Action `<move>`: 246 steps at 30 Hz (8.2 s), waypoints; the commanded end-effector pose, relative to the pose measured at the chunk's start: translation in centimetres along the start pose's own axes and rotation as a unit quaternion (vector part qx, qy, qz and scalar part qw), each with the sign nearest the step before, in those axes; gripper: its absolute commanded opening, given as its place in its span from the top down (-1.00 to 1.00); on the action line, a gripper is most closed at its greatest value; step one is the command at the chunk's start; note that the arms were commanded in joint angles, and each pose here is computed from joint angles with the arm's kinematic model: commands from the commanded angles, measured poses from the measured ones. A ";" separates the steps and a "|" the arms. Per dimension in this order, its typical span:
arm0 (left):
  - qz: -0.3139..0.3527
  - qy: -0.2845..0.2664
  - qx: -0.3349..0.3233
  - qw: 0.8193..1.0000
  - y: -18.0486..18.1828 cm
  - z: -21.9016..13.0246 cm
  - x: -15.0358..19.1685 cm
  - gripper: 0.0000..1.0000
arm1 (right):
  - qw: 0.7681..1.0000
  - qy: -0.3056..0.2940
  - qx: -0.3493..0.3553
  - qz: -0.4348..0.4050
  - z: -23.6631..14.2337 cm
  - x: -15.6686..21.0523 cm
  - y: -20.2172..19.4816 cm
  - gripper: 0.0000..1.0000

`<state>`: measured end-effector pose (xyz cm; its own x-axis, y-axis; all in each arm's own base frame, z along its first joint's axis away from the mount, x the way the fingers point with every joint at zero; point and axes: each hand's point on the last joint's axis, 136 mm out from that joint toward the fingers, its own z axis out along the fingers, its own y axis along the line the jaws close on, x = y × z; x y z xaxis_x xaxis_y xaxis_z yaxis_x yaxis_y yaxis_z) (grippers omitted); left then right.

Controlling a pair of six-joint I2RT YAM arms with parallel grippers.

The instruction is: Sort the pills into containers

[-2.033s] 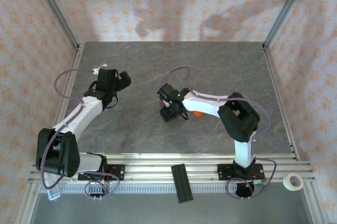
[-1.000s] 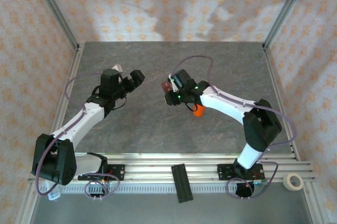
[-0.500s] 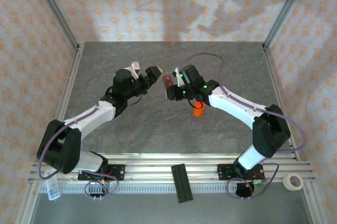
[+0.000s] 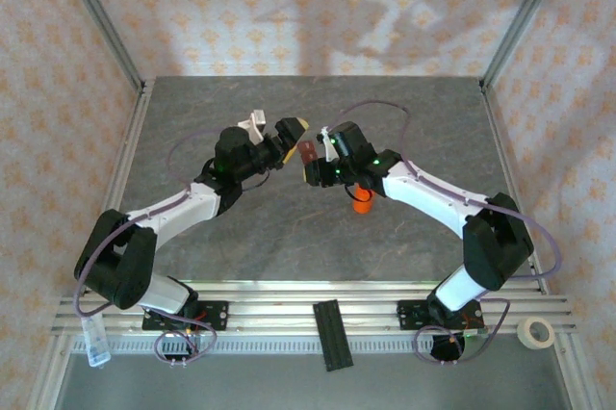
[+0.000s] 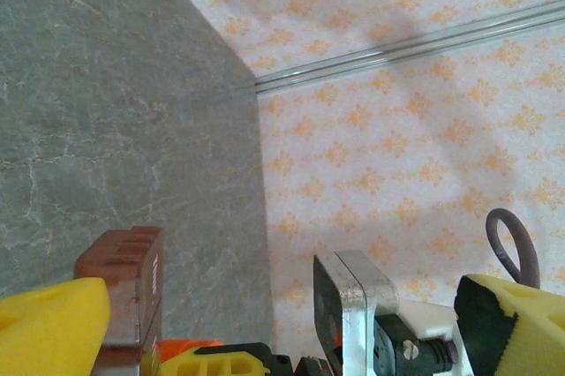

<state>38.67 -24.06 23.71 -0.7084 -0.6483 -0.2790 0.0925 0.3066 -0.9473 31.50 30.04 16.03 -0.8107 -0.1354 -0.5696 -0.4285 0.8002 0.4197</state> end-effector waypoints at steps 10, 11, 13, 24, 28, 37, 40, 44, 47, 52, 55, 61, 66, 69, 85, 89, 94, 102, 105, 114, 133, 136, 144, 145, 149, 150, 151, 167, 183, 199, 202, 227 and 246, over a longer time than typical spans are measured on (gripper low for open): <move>0.007 0.007 0.035 0.999 -2.3 1.1 0.3 -0.99 | 1.000 -0.022 -0.021 0.000 -1.2 -0.9 1.0 0.31; 0.007 0.007 0.035 0.999 -2.2 1.1 0.3 -0.99 | 1.000 -0.021 -0.022 -0.001 -1.2 -0.8 1.1 0.31; 0.007 0.008 0.036 0.999 -2.3 1.2 0.4 -0.99 | 1.000 -0.020 -0.022 -0.001 -1.1 -0.7 1.0 0.32; 0.008 0.019 0.047 0.999 -3.5 2.0 0.9 -0.99 | 1.000 -0.014 -0.020 -0.002 -0.9 -0.3 0.8 0.35; 0.009 0.024 0.051 0.998 -4.0 2.3 1.3 -0.99 | 1.000 -0.013 -0.019 -0.002 -0.7 -0.3 0.7 0.35; 0.024 0.019 0.047 0.998 -5.0 2.3 1.3 -0.99 | 1.000 -0.016 -0.013 -0.004 -0.6 -0.6 0.6 0.36; 0.048 -0.002 0.003 0.999 -4.0 1.5 0.7 -0.99 | 1.000 -0.019 -0.008 -0.005 -0.7 -0.7 0.4 0.36; 0.068 -0.013 -0.053 0.996 -2.1 0.4 0.4 -0.99 | 1.000 -0.019 -0.003 -0.006 -0.9 -0.6 0.2 0.36; 0.071 -0.009 -0.073 0.995 -0.9 0.2 0.7 -0.99 | 1.000 -0.019 -0.002 -0.007 -0.9 -0.6 0.2 0.36; 0.059 0.006 -0.067 0.996 -0.3 0.9 1.4 -0.99 | 1.000 -0.018 -0.001 -0.008 -0.9 -0.6 0.2 0.36; 0.056 0.010 -0.060 0.997 -0.4 1.2 1.5 -0.99 | 1.000 -0.016 0.000 -0.008 -0.9 -0.5 0.1 0.36; 0.053 0.014 -0.051 0.997 -0.9 1.6 1.5 -0.99 | 1.000 -0.017 0.000 -0.009 -0.9 -0.5 0.1 0.36; 0.050 0.016 -0.049 0.997 -0.8 1.7 1.7 -0.99 | 1.000 -0.017 0.000 -0.009 -0.9 -0.5 0.1 0.37; 0.047 0.015 -0.047 0.998 -0.7 1.8 1.8 -0.99 | 1.000 -0.015 0.000 -0.008 -0.8 -0.3 0.0 0.37; 0.044 0.015 -0.027 0.999 -1.8 2.6 1.8 -0.99 | 1.000 -0.006 -0.006 -0.005 -0.2 0.2 -0.1 0.43; 0.043 0.016 -0.019 0.999 -2.4 2.8 1.8 -0.99 | 1.000 -0.005 -0.005 -0.005 -0.2 0.4 -0.2 0.43; 0.040 0.020 -0.009 0.999 -3.1 3.1 2.2 -0.99 | 1.000 -0.004 -0.004 -0.005 0.0 0.5 -0.3 0.44; 0.039 0.022 0.001 0.999 -3.9 3.2 2.5 -0.99 | 1.000 -0.005 -0.001 -0.004 0.1 0.5 -0.4 0.44; 0.037 0.024 0.003 0.999 -4.0 3.3 2.6 -0.99 | 1.000 -0.004 -0.001 -0.004 0.1 0.6 -0.4 0.45; 0.020 0.026 0.050 0.998 -6.8 3.8 3.1 -0.99 | 1.000 -0.003 0.001 -0.001 0.3 0.7 -0.6 0.45; 0.033 -0.098 -0.096 0.990 1.8 -2.2 -4.5 -0.99 | 0.999 0.031 0.011 -0.007 1.5 2.6 -1.5 0.44; 0.051 -0.105 -0.139 0.983 3.8 -3.6 -5.2 -0.99 | 0.998 0.063 0.024 -0.019 2.9 3.8 -2.3 0.43; 0.061 -0.111 -0.207 0.970 7.8 -6.0 -5.9 -0.99 | 0.988 0.127 0.040 -0.076 6.7 6.5 -1.9 0.42; 0.061 -0.111 -0.212 0.969 8.1 -6.2 -5.9 -0.99 | 0.987 0.133 0.040 -0.087 7.0 6.8 -1.7 0.42; 0.058 -0.111 -0.217 0.968 8.6 -6.6 -6.0 -0.99 | 0.979 0.155 0.056 -0.120 8.2 7.8 -2.0 0.36; 0.058 -0.112 -0.217 0.968 8.7 -6.6 -6.1 -0.99 | 0.977 0.160 0.061 -0.125 8.4 8.0 -2.2 0.35; 0.058 -0.112 -0.219 0.968 8.8 -6.7 -6.1 -0.99 | 0.975 0.166 0.067 -0.131 8.7 8.3 -2.4 0.34; 0.056 -0.111 -0.212 0.969 8.6 -6.3 -6.3 -0.99 | 0.948 0.209 0.144 -0.191 8.7 9.5 -5.2 -0.46; 0.057 -0.104 -0.207 0.971 8.0 -5.9 -6.3 -0.99 | 0.906 0.204 0.283 -0.241 5.1 6.5 -10.2 -0.49; 0.080 -0.068 -0.250 0.962 9.4 -6.4 -5.4 -0.99 | 0.961 0.141 0.206 -0.119 2.4 1.2 -8.4 -0.48; 0.099 -0.037 -0.294 0.950 10.6 -6.9 -4.8 -0.99 | 0.972 0.137 0.178 -0.067 2.5 0.4 -8.7 -0.48; 0.319 0.140 -0.457 0.819 14.7 -7.0 1.1 -0.99 | 0.972 0.207 0.110 0.006 7.8 3.7 -9.9 -0.49; 0.382 0.217 -0.473 0.764 17.1 -5.1 4.8 -0.99 | 0.964 0.227 0.138 -0.001 8.4 5.6 -11.5 -0.46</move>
<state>33.04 -18.69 7.11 -0.8882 0.1618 -0.4300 0.1753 0.9845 0.0081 35.69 25.86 3.76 -0.9238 -0.3217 -0.2076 -0.3655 0.9025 0.2277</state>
